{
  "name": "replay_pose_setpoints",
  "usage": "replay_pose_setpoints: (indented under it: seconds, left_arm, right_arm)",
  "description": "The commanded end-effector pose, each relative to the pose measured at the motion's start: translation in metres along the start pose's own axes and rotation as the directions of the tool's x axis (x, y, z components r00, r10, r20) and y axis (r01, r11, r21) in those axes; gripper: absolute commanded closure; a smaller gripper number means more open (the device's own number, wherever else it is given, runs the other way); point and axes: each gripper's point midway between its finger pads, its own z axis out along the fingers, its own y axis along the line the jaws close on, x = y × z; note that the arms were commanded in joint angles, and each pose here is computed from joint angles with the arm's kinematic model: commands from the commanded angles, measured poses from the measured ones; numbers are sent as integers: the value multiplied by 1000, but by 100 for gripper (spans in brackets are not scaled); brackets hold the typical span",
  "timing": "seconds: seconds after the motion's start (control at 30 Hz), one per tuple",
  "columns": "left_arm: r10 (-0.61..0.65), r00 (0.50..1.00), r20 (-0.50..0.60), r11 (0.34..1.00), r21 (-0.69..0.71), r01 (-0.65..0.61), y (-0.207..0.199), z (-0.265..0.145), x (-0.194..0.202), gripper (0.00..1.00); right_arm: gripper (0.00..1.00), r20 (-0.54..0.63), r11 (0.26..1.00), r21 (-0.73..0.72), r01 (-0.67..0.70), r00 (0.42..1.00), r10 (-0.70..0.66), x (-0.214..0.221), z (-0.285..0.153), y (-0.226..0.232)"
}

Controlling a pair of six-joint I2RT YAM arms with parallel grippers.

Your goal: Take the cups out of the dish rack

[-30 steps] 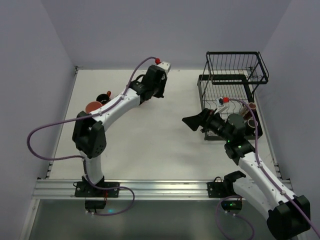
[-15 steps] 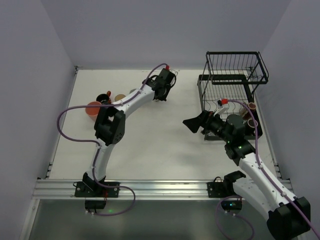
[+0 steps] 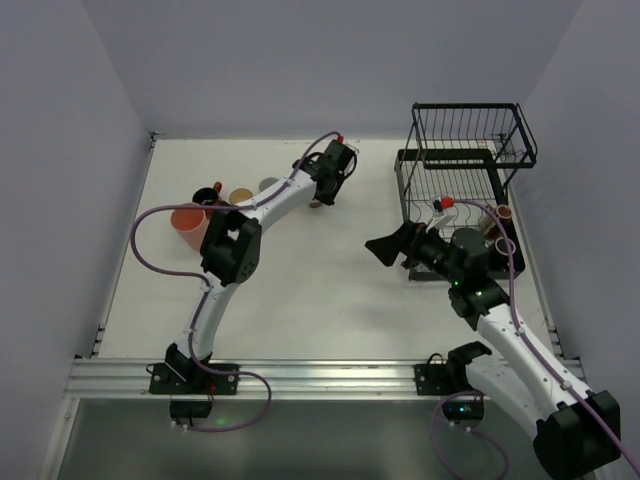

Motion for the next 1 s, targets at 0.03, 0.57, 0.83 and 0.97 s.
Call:
replay_pose_setpoints:
  seconds: [0.03,0.57,0.83,0.97]
  left_arm:
    - [41,999,5,999,-13,-41,8,-10,-9,60]
    - [-84,949,304,995,-29,97,35,-108,-84,10]
    - [-253,784,567,962,233,142,19,-244,-98,0]
    - [-387,702,598,881,464,90,3,-314,-52,0]
  right_arm:
    - [4,22,1000,-9,28,999,-28,-10,1,6]
    - [21,105,961,275,33,992,-64,-32,-18,-35]
    - [26,130,817,576,26,984,-123,-47,-38,-88]
    - [8,71,722,691,35,991,-115,-34,-49,-115]
